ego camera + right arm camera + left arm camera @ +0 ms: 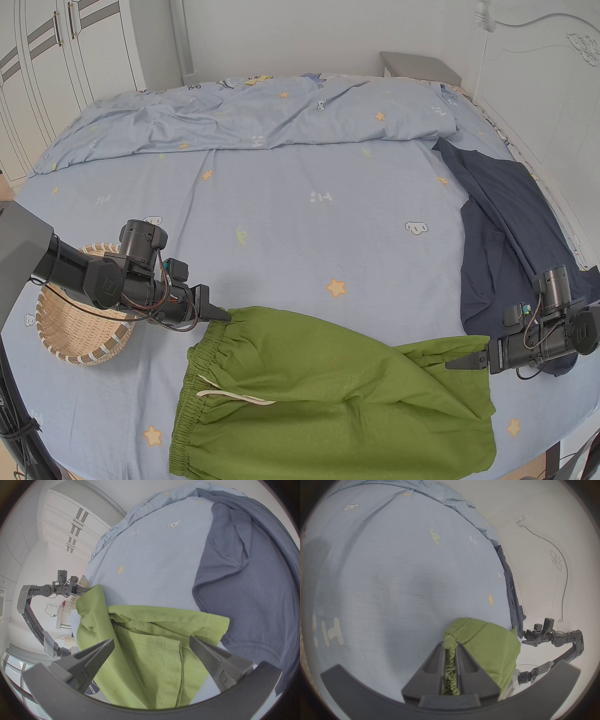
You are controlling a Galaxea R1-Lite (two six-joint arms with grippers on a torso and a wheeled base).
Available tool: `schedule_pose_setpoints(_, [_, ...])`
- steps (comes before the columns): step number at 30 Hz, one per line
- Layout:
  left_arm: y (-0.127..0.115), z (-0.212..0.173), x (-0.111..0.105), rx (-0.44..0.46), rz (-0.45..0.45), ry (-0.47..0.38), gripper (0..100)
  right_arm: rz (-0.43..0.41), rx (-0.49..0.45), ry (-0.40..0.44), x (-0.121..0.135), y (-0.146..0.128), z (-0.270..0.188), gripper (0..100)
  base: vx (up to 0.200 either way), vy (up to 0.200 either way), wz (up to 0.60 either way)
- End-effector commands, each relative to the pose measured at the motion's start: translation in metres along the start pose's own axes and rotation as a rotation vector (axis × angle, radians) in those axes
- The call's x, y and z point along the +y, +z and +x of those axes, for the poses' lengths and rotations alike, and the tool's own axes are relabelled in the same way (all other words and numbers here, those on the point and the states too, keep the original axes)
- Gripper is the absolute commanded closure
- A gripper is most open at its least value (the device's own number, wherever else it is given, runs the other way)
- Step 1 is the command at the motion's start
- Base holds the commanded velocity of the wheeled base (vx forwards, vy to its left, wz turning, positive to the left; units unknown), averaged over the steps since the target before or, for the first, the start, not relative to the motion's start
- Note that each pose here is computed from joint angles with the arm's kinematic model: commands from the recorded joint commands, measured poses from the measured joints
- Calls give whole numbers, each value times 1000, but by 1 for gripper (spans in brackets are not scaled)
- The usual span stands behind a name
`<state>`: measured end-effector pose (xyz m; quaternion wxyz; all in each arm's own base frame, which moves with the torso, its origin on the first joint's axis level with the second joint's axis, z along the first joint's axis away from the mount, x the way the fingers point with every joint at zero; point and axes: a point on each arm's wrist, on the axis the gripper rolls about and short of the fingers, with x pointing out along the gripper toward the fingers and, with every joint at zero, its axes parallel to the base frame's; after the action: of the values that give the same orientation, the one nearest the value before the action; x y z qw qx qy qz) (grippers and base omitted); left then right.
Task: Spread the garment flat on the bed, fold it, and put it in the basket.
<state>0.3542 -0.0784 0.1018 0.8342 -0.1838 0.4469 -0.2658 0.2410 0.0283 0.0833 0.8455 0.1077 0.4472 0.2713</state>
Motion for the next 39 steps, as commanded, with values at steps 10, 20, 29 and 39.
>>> schedule_pose_setpoints(10, [1,0,1,-4,-2,2,100,18,66,11,-3,-9,14,0,0,0,0])
schedule_pose_setpoints(20, [1,1,1,0,-2,2,100,9,52,9,-8,-8,22,100,0,0,0])
schedule_pose_setpoints(29, [1,2,2,0,-3,6,100,8,19,2,-10,-3,20,100,0,0,0])
schedule_pose_setpoints(39, [6,-13,-4,-39,8,4,100,-30,-65,-5,0,6,1,100,0,0,0])
